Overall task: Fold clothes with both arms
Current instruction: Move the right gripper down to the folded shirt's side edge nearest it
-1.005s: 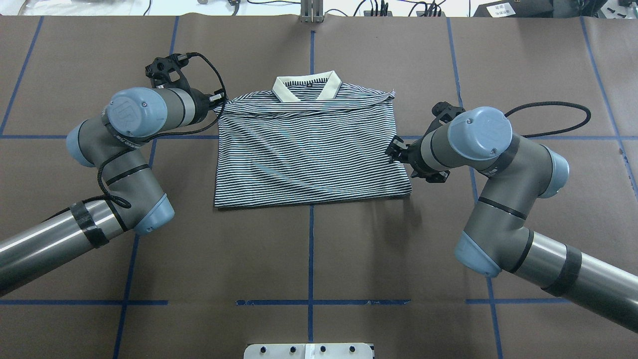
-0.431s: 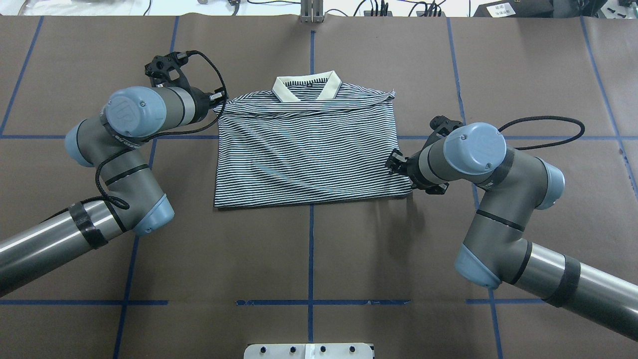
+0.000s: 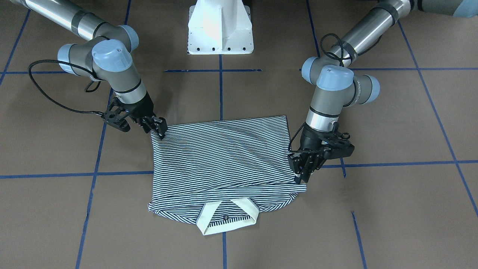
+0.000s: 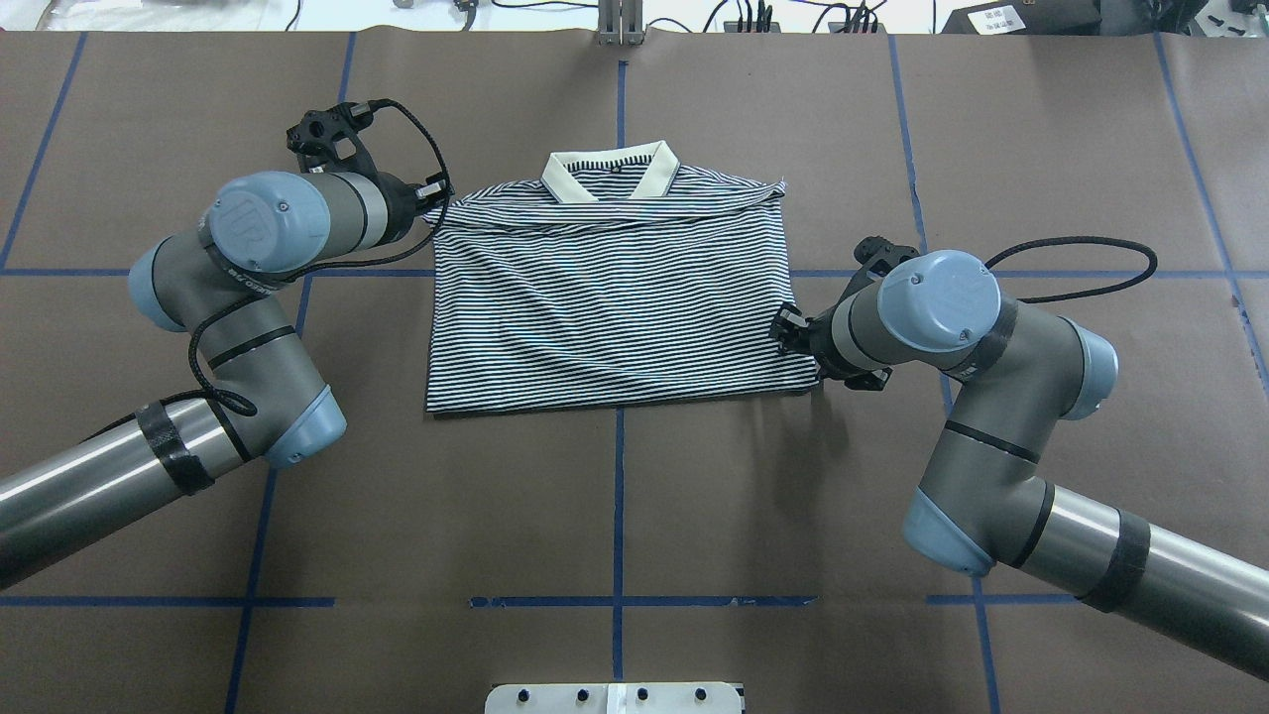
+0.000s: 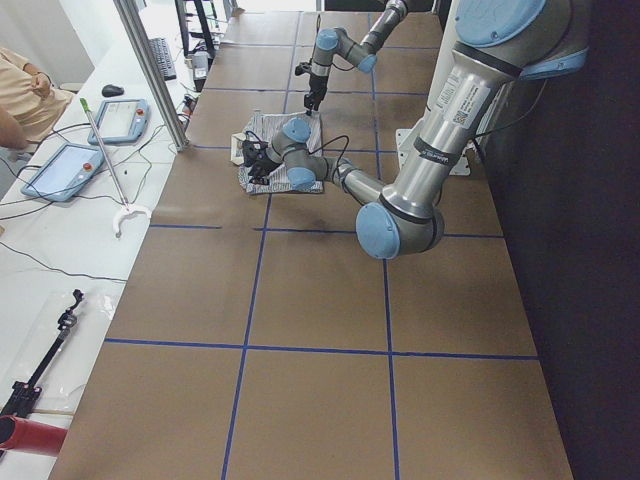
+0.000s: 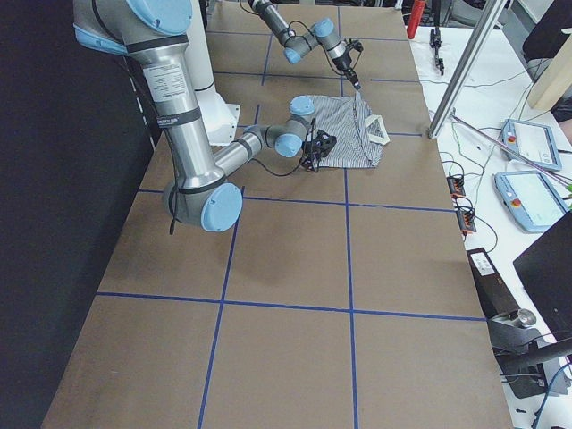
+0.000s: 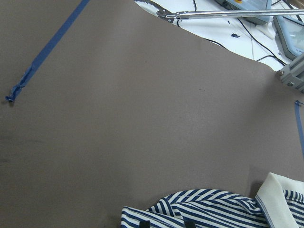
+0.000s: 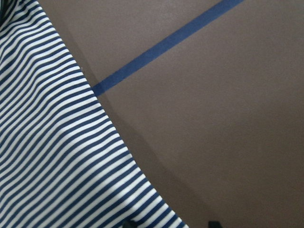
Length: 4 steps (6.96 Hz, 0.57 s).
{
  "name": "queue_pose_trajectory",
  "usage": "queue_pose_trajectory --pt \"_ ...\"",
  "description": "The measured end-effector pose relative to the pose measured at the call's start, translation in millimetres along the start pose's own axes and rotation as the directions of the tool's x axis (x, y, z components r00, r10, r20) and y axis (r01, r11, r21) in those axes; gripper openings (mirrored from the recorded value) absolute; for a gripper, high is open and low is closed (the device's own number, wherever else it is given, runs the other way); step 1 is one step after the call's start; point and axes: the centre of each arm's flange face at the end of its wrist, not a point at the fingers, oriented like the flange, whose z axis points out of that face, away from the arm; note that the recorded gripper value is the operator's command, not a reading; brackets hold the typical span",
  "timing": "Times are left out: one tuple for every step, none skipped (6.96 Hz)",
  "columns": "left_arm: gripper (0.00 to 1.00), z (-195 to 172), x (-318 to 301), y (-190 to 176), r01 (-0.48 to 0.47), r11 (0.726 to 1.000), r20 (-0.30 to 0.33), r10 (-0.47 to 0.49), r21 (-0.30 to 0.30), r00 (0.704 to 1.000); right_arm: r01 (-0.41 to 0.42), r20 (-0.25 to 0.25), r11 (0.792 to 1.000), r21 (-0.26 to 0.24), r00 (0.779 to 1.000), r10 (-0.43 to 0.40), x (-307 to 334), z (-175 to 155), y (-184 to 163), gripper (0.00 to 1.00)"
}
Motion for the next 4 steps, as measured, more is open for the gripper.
queue_pose_trajectory --pt "0.36 0 0 0 0.002 1.0 0.0 -0.002 0.0 1.0 0.0 0.0 1.0 0.0 1.0 0.0 1 0 0 0.0" --pt "0.36 0 0 1 0.002 1.0 0.0 -0.002 -0.001 1.0 0.0 0.002 1.0 0.0 1.0 0.0 1 -2 0 0.0" --pt "0.36 0 0 1 0.002 1.0 0.0 -0.002 -0.001 1.0 -0.002 0.009 1.0 -0.001 1.0 0.002 1 -6 1 0.0" --pt "0.36 0 0 1 0.002 1.0 0.0 -0.002 -0.002 1.0 -0.008 0.024 1.0 -0.008 1.0 0.008 4 -17 5 0.0"
